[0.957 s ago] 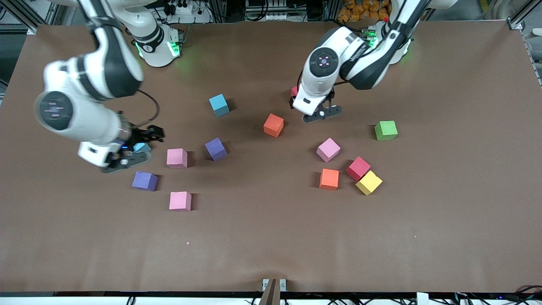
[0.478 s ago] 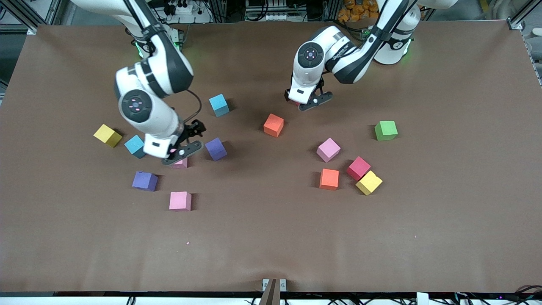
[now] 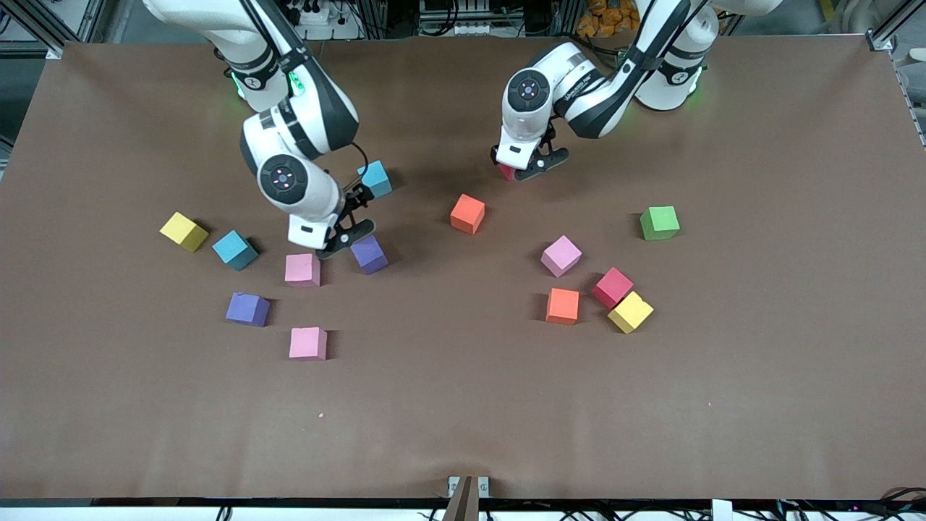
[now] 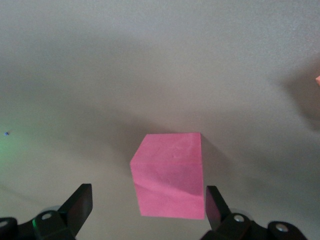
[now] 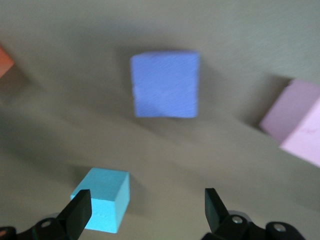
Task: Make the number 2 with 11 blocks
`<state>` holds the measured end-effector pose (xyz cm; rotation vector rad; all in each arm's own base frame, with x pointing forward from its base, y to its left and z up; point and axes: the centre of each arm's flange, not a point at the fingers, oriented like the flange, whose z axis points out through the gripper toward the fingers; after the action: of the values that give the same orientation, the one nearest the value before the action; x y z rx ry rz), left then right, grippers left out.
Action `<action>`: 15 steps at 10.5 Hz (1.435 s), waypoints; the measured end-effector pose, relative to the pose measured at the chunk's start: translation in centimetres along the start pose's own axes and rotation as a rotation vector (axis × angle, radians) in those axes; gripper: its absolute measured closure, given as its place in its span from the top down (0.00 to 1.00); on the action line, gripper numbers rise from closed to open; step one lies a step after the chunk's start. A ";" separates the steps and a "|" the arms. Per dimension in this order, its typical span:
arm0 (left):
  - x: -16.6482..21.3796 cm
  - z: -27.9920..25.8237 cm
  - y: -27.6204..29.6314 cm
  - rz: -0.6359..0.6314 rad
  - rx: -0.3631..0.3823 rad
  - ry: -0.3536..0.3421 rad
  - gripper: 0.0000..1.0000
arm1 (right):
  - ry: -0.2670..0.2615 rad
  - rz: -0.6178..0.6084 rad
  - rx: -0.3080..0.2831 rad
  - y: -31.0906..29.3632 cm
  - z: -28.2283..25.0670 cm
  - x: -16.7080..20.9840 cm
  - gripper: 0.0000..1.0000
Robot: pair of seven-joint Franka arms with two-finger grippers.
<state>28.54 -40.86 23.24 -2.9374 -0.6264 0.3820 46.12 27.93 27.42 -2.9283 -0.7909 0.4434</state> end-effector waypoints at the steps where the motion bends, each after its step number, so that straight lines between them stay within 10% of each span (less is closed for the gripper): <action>1: 0.1 0.2 0.1 -0.006 -0.008 -0.001 1.00 | 0.013 -0.014 0.006 -1.5 1.8 -0.6 1.00; 10: -0.6 3.9 0.3 -0.042 -0.038 -0.025 1.00 | 0.021 -0.021 0.037 -5.5 7.3 -4.4 1.00; 13: -0.7 4.1 0.5 -0.016 -0.040 -0.011 0.61 | 0.017 -0.048 0.027 -6.8 8.0 -5.1 1.00; 15: -1.0 3.5 1.3 0.014 -0.055 0.009 0.61 | 0.032 -0.049 0.017 -6.8 9.0 -5.7 1.00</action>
<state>27.27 -42.22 19.91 -2.9953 -0.6245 0.3582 35.52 30.91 21.31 -2.8856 -0.8479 0.3971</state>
